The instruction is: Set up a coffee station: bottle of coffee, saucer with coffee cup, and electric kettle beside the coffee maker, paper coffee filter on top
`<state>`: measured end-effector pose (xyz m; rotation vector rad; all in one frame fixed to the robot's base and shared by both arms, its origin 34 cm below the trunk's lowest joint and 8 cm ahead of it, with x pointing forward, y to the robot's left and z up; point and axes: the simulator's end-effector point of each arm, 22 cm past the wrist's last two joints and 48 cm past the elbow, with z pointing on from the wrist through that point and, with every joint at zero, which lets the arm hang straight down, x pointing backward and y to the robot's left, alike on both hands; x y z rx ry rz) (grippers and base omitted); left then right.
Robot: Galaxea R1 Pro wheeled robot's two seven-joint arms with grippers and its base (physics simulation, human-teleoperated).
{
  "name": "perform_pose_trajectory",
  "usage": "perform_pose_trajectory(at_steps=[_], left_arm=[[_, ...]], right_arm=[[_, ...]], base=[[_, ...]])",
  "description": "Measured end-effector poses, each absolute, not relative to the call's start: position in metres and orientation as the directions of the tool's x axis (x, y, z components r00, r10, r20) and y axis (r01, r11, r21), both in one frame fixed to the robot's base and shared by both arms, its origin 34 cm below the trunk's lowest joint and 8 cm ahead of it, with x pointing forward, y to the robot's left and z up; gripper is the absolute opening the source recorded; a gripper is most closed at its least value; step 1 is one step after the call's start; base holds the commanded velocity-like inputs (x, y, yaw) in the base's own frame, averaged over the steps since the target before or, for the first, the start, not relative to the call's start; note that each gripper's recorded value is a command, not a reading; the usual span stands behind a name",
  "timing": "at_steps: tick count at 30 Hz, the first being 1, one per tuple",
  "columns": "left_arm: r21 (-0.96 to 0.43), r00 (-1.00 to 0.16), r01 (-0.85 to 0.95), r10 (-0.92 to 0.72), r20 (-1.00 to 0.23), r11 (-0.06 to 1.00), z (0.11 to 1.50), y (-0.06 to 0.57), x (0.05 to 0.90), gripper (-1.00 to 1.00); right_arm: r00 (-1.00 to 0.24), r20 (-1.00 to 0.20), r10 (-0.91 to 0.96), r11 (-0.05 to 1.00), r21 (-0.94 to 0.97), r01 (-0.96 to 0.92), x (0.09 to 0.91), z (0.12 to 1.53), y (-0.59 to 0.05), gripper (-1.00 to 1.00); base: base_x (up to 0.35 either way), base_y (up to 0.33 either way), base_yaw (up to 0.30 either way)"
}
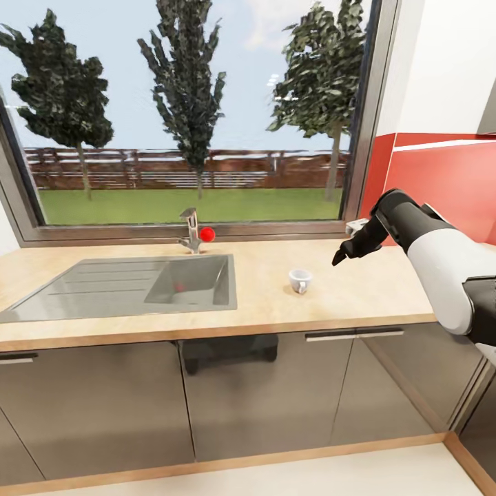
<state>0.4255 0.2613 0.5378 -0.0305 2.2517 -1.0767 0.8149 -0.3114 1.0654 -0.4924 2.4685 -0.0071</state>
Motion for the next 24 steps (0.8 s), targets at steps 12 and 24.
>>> perform_pose_trajectory(at_steps=[12, 24], left_arm=[[-0.707, -0.799, 0.239, -0.279, -0.532, 0.665, 0.538, 0.261, 0.425, 1.0], [-0.707, -0.799, 0.239, -0.279, -0.533, 0.665, 0.538, 0.261, 0.425, 1.0]], right_arm=[[-0.705, -0.592, -0.39, 0.919, -0.294, -0.262, 0.841, 1.077, -0.281, 1.0], [-0.731, -0.641, -0.235, 0.972, -0.151, -0.18, 0.843, 1.1, -0.264, 1.0]], base=[[0.003, 0.0, 0.0], [0.002, 0.0, 0.0]])
